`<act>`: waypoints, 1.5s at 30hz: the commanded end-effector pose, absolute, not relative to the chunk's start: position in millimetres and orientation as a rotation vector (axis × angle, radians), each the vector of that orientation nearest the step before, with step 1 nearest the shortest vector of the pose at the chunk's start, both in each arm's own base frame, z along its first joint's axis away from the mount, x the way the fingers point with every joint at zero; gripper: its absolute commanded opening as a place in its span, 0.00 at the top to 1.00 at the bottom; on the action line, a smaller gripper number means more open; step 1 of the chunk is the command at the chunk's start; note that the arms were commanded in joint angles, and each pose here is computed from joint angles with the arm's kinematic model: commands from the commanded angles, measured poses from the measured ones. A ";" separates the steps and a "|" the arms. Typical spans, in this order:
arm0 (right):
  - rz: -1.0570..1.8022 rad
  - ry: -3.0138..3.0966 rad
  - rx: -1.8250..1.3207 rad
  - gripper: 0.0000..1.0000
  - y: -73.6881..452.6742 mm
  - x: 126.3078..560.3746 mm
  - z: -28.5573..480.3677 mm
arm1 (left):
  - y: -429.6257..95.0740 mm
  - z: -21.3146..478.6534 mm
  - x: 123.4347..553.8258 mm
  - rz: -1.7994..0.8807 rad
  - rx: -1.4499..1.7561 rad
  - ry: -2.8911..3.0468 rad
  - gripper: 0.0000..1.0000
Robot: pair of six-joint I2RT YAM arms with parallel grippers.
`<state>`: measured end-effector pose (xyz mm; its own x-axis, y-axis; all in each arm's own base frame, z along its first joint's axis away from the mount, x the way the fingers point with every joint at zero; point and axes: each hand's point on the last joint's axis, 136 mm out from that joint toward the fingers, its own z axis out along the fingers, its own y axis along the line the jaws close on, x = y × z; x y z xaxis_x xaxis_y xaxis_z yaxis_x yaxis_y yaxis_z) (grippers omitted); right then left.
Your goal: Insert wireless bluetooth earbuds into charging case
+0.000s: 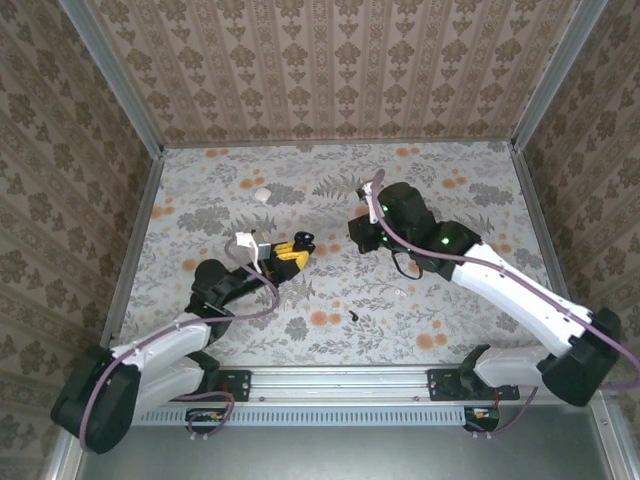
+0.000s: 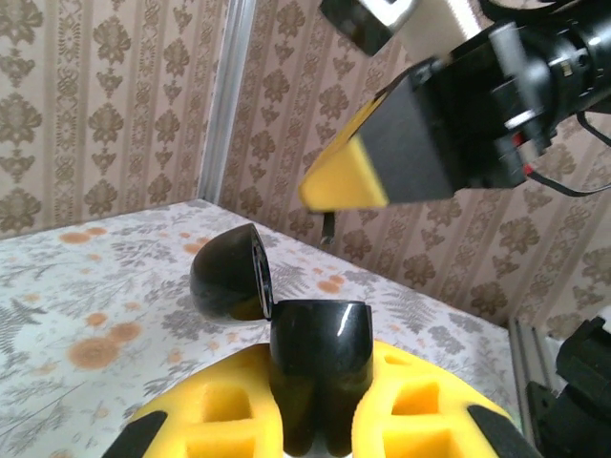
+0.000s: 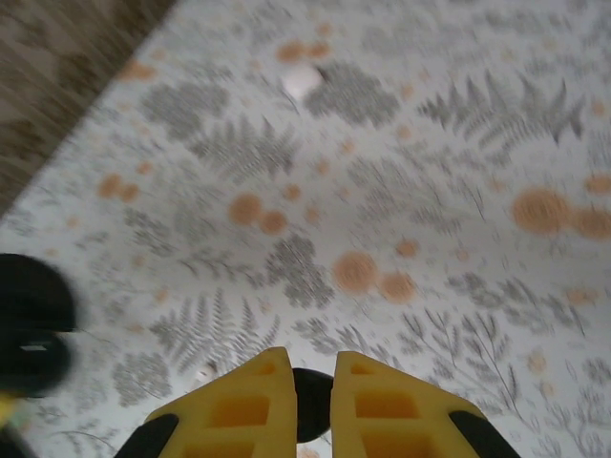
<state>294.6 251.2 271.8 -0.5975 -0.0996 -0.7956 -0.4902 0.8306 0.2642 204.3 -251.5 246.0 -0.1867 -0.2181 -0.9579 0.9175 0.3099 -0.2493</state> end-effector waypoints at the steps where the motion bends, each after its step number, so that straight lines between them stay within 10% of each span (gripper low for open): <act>1: 0.715 1.972 -0.516 0.87 264.4 279.7 315.0 | -256.2 293.3 195.0 -1.256 0.722 1.173 1.00; 45: 0.694 1.691 -0.985 0.86 311.6 229.4 352.3 | -286.2 321.5 165.5 -1.356 0.864 1.044 1.00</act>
<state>230.1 309.5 345.9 -0.1768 -0.2598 -0.9493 -0.8615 0.5073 0.0217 172.4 -285.1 299.4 -0.1140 -0.2960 -0.9484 0.9849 0.0916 -0.1470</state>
